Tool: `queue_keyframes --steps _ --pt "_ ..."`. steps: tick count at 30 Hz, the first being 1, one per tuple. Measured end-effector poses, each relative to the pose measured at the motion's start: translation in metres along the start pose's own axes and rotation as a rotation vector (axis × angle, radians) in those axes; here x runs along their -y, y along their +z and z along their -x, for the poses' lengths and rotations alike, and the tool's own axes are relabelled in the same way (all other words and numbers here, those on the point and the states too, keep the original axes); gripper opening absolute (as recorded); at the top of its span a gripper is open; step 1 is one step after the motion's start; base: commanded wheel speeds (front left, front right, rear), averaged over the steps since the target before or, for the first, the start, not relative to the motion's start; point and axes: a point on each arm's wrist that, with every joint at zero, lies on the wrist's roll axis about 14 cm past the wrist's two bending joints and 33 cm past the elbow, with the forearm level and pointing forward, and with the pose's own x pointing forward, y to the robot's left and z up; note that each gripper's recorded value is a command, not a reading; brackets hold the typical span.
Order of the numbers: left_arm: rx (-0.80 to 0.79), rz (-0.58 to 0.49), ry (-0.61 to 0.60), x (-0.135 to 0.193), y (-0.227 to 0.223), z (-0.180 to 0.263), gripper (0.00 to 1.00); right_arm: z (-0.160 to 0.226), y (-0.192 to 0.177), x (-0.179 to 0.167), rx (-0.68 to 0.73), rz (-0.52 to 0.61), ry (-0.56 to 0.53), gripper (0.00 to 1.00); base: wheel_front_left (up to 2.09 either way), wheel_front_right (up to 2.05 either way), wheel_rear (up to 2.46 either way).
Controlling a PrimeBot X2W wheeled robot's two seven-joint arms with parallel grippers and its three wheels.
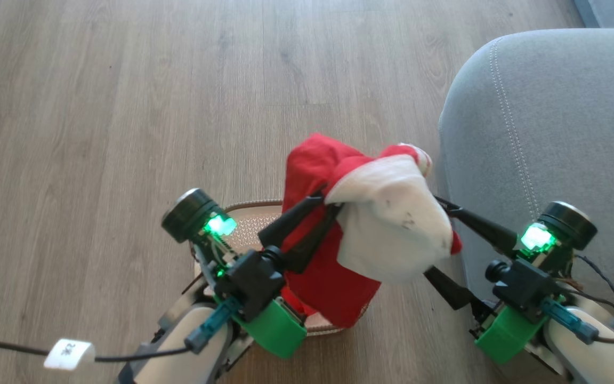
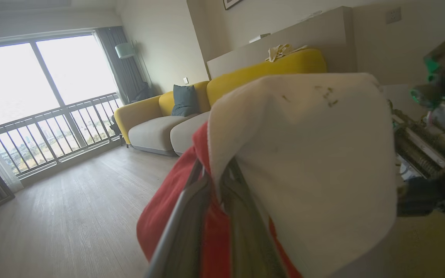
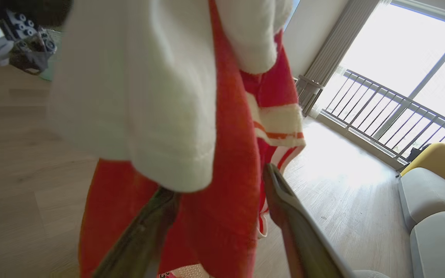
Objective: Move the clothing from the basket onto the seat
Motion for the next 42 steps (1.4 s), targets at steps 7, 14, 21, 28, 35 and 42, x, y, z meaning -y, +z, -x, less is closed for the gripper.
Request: queue_keyframes --steps 7,14,21,28,35,42 --pt "0.027 -0.009 -0.098 0.024 0.009 -0.003 0.00 -0.008 -0.009 -0.021 -0.027 -0.002 0.105 1.00 0.00 0.00 0.00" --pt "0.035 0.027 -0.153 0.043 0.012 -0.002 0.00 -0.022 -0.008 -0.030 -0.018 0.008 0.146 1.00 0.00 0.00 0.00" --pt "0.052 0.039 -0.189 0.052 0.019 -0.004 0.00 -0.040 -0.001 -0.041 0.018 -0.046 0.132 0.00 0.00 0.00 0.00" --pt "0.060 0.041 -0.178 0.051 0.025 -0.001 0.00 -0.046 0.012 -0.039 0.064 -0.111 0.073 0.00 0.00 0.00 0.00" --pt "0.066 0.037 -0.163 0.048 0.029 0.000 0.48 -0.045 0.022 -0.033 0.098 -0.140 0.027 0.00 0.00 0.00 0.00" --pt "0.047 0.051 -0.126 0.043 0.025 0.006 1.00 -0.041 0.023 -0.025 0.110 -0.220 -0.037 0.00 0.00 0.00 0.00"
